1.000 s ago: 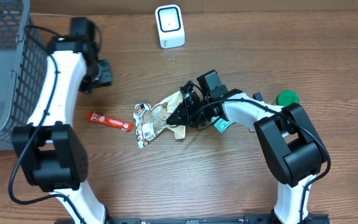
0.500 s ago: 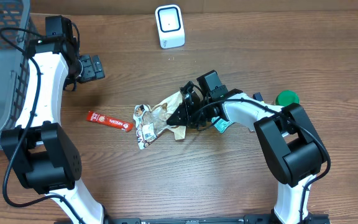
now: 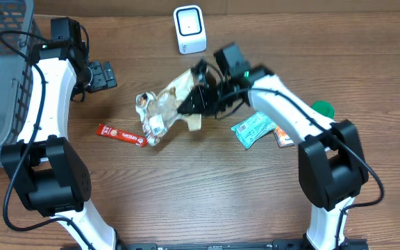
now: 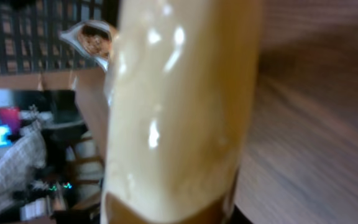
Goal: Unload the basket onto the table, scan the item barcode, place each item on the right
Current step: 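Lift the pastry bag and carry it to the white scanner, then hold the pastry bag in front of the white scanner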
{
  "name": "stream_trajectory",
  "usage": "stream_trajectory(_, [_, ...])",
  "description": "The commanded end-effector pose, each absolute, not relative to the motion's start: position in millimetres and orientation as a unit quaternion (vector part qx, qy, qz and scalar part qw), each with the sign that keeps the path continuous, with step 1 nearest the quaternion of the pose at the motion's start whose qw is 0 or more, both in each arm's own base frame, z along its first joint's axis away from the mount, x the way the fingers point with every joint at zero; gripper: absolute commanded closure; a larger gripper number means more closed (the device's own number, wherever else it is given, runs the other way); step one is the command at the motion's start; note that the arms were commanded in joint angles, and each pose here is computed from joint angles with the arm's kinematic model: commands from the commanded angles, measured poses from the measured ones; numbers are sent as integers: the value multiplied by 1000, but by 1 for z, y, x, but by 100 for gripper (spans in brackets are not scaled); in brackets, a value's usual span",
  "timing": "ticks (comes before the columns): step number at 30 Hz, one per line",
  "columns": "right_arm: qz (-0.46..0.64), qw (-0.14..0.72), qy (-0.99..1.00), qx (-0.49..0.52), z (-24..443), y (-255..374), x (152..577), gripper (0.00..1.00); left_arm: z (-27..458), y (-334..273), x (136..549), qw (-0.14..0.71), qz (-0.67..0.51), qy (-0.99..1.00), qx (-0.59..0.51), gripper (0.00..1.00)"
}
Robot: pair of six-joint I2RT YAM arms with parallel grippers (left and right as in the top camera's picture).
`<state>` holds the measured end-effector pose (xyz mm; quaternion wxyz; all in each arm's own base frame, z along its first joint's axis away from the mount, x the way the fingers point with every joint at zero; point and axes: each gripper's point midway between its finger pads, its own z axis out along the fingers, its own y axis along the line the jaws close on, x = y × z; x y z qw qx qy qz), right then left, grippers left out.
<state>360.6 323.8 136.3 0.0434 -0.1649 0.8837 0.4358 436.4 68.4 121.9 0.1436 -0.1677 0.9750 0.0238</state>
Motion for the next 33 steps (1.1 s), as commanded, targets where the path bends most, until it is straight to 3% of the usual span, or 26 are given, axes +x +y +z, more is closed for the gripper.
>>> stream_trajectory(1, [369,202,867,-267,239,311,391,96,127,70,441,152,27,975,-160,0])
stream_trajectory(5, [286,335,834,-333,332,294,410,96,127,69,441,152,27,975,-159,0])
stream_trajectory(9, [217,431,782,-394,370,291,428,96,127,69,441,152,27,975,-159,0])
stream_trajectory(13, [147,458,762,-434,366,296,439,96,127,69,441,152,27,975,-159,0])
stream_trajectory(18, [58,490,767,-410,352,302,477,96,127,69,441,152,27,975,-159,0])
stream_trajectory(33, [-62,570,750,-331,281,317,593,96,127,69,441,152,27,975,-159,0])
